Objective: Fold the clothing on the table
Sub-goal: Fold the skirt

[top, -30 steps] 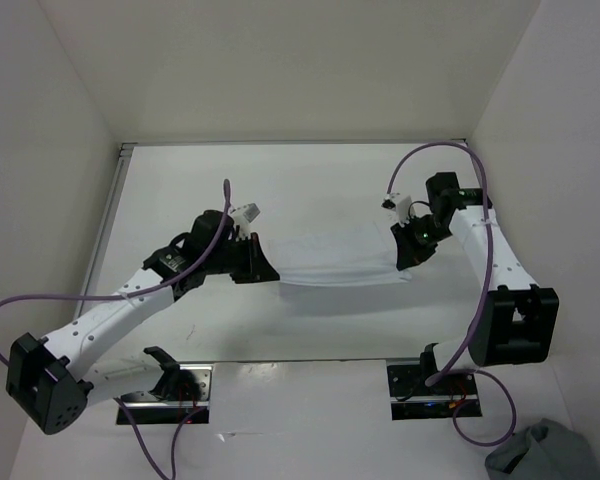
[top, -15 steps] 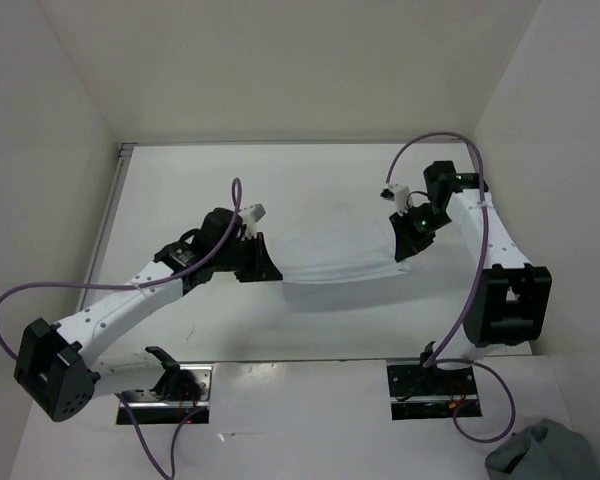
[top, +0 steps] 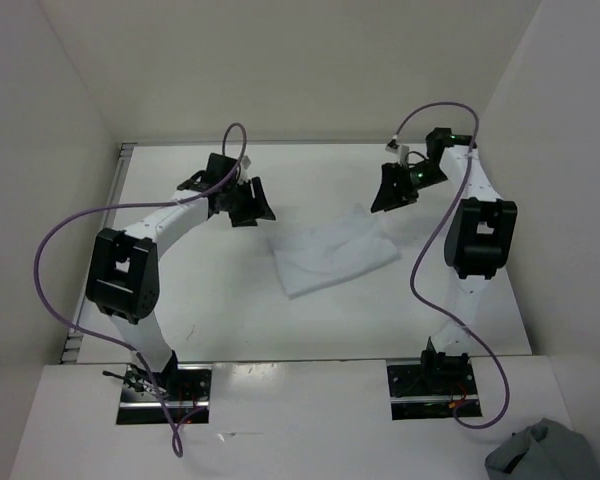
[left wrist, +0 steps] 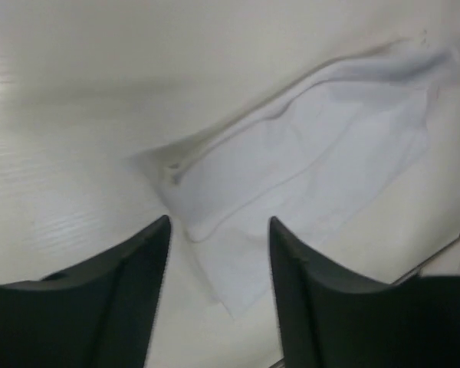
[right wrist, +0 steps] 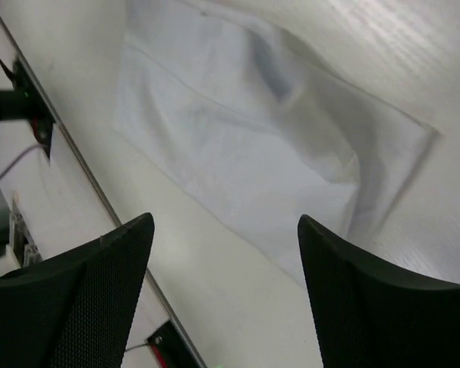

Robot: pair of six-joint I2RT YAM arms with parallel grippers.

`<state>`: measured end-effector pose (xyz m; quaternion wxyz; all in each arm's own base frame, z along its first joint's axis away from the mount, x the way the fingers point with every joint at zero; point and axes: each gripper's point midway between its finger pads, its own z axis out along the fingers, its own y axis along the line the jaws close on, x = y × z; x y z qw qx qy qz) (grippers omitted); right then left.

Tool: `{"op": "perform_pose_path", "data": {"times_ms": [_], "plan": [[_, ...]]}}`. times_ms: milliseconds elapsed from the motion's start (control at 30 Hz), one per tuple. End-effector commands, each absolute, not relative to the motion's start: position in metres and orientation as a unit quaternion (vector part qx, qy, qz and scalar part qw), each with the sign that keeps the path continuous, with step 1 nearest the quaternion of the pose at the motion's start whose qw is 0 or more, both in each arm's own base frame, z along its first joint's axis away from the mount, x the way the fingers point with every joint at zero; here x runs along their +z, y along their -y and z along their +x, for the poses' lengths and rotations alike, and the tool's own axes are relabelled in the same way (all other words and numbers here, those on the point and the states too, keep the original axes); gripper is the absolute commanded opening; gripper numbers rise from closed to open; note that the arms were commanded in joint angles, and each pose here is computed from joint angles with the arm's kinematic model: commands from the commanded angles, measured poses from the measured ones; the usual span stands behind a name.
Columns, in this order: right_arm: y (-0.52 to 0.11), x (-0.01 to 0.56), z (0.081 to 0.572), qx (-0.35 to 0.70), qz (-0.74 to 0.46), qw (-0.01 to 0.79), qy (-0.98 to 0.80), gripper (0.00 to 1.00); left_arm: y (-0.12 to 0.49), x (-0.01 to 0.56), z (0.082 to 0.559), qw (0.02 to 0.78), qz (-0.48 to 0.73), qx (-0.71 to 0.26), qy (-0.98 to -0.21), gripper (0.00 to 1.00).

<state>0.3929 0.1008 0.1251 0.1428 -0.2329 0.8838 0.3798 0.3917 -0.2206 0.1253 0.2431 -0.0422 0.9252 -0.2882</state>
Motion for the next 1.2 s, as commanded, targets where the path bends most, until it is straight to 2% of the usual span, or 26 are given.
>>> {"op": "perform_pose_path", "data": {"times_ms": [0,33,167,233,300,333,367,400,467,533,567,600,700,767,900,967,1000,1033,1100,1167], "plan": [[-0.081,0.216,0.416,0.403,-0.217,0.291,-0.84,0.81,0.207,0.155,0.404,0.277,-0.034,-0.297,-0.913,0.65],[-0.077,0.217,0.416,0.381,-0.222,0.301,-0.846,0.83,0.207,0.168,0.402,0.29,-0.031,-0.302,-0.907,0.81],[-0.049,0.179,0.411,0.257,-0.245,0.316,-0.88,0.83,0.203,0.175,0.391,0.299,-0.02,-0.303,-0.905,0.82],[-0.036,0.159,0.396,0.199,-0.26,0.318,-0.89,0.83,0.226,0.174,0.372,0.291,0.02,-0.326,-0.899,0.82],[-0.042,0.155,0.392,0.182,-0.292,0.337,-0.876,0.67,0.249,0.178,0.361,0.296,0.06,-0.364,-0.881,0.81],[-0.054,0.146,0.378,0.189,-0.31,0.324,-0.873,0.53,0.263,0.171,0.343,0.278,0.084,-0.384,-0.876,0.79],[-0.063,0.143,0.376,0.193,-0.319,0.321,-0.87,0.23,0.274,0.175,0.343,0.291,0.096,-0.399,-0.864,0.78],[-0.07,0.141,0.376,0.197,-0.324,0.322,-0.868,0.15,0.282,0.175,0.339,0.293,0.109,-0.411,-0.857,0.76],[-0.09,0.126,0.373,0.243,-0.317,0.299,-0.866,0.01,0.306,0.157,0.329,0.273,0.134,-0.433,-0.848,0.66],[-0.102,0.123,0.373,0.288,-0.323,0.282,-0.856,0.0,0.323,0.144,0.317,0.246,0.156,-0.45,-0.844,0.5],[-0.116,0.11,0.367,0.347,-0.319,0.254,-0.845,0.0,0.329,0.142,0.32,0.247,0.165,-0.45,-0.842,0.32],[-0.123,0.106,0.355,0.384,-0.31,0.222,-0.841,0.0,0.332,0.13,0.325,0.243,0.167,-0.447,-0.845,0.27],[-0.146,0.092,0.343,0.481,-0.279,0.169,-0.813,0.0,0.335,0.105,0.33,0.233,0.166,-0.427,-0.858,0.21],[-0.158,0.087,0.341,0.524,-0.262,0.153,-0.796,0.0,0.336,0.096,0.331,0.228,0.165,-0.425,-0.861,0.21],[-0.178,0.056,0.336,0.553,-0.219,0.084,-0.8,0.0,0.34,0.083,0.331,0.217,0.166,-0.422,-0.864,0.21],[-0.179,0.037,0.347,0.524,-0.205,0.091,-0.822,0.0,0.341,0.08,0.332,0.215,0.162,-0.423,-0.865,0.21],[-0.172,0.019,0.345,0.487,-0.164,0.063,-0.856,0.0,0.34,0.075,0.333,0.214,0.159,-0.417,-0.869,0.21],[-0.168,0.011,0.356,0.459,-0.165,0.086,-0.869,0.0,0.339,0.073,0.334,0.213,0.155,-0.412,-0.872,0.21],[-0.15,-0.008,0.359,0.402,-0.128,0.088,-0.902,0.0,0.335,0.063,0.335,0.21,0.147,-0.397,-0.881,0.14],[-0.132,-0.001,0.374,0.398,-0.101,0.125,-0.903,0.0,0.331,0.053,0.335,0.2,0.134,-0.383,-0.892,0.07]]}}
